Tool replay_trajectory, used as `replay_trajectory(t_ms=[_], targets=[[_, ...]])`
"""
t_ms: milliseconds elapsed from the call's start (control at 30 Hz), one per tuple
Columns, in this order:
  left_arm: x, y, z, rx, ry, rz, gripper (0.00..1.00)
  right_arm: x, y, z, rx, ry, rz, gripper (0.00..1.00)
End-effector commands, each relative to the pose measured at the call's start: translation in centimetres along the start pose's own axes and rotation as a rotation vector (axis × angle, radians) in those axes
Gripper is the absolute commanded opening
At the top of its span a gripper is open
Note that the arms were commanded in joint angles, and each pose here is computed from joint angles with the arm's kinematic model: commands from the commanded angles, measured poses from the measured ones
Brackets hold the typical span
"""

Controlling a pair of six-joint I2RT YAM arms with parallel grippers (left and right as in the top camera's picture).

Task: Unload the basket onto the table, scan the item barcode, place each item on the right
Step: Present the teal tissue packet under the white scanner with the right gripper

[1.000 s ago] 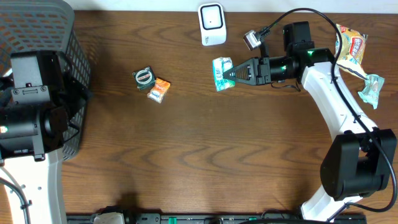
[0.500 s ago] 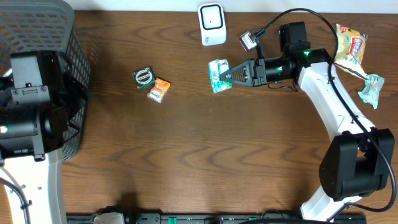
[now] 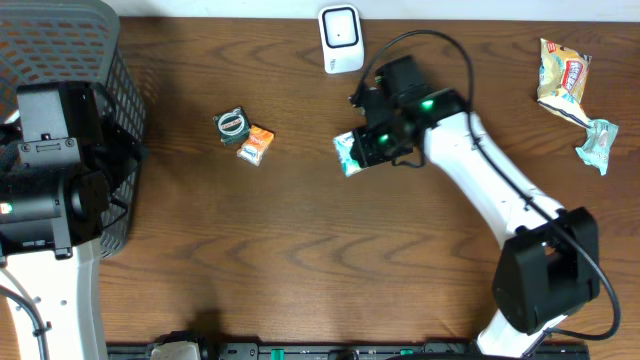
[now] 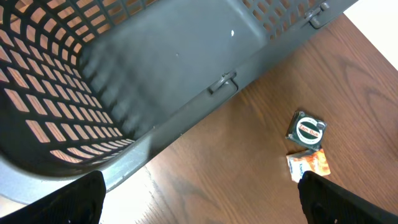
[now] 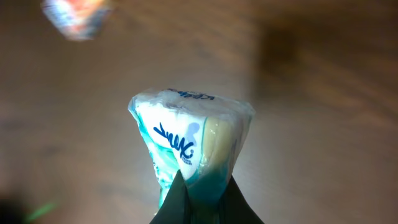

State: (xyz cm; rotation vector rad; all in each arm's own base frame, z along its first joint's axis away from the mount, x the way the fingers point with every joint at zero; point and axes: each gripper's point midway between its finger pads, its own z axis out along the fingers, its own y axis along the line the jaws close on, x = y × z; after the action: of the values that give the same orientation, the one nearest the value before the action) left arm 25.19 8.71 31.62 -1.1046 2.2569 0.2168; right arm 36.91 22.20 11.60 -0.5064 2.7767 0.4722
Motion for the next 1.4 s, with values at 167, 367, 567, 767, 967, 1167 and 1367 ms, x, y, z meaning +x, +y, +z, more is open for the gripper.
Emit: replay_trajectory(t_ms=[167,367,567,767,967,1167,1367], targets=[[0.0,0.3,0.2,-0.016,0.000,-0.016,0.98,-8.5,-2.8,-3.0,0.324,-0.260,-0.105,0.01],[0.0,0.3,0.2,-0.016,0.000,-0.017,0.98,-16.4,-4.0,-4.0,0.416,-0.321,-0.185,0.01],[0.0,0.3,0.2,-0.016,0.000,-0.017,0.98,-23.4,-7.5,-4.0,0.775,-0.440,-0.404,0.01],[0.0,0.3,0.2,-0.016,0.000,-0.016,0.98,-27.0,-7.0,-2.1,0.927,-0.460,-0.739,0.01],[0.0,0.3,0.2,-0.016,0.000,-0.016,0.98,-27.9,-5.9,-0.9,0.874,-0.505,-0.800,0.01],[0.0,0.3,0.2,-0.016,0.000,-0.016,0.98,-25.8,-6.8,2.7,0.842,-0.382,-0.832,0.01],[0.0,0.3,0.2,-0.016,0.000,-0.017,0.98,-24.7,-7.2,4.8,0.833,-0.325,-0.846,0.01]])
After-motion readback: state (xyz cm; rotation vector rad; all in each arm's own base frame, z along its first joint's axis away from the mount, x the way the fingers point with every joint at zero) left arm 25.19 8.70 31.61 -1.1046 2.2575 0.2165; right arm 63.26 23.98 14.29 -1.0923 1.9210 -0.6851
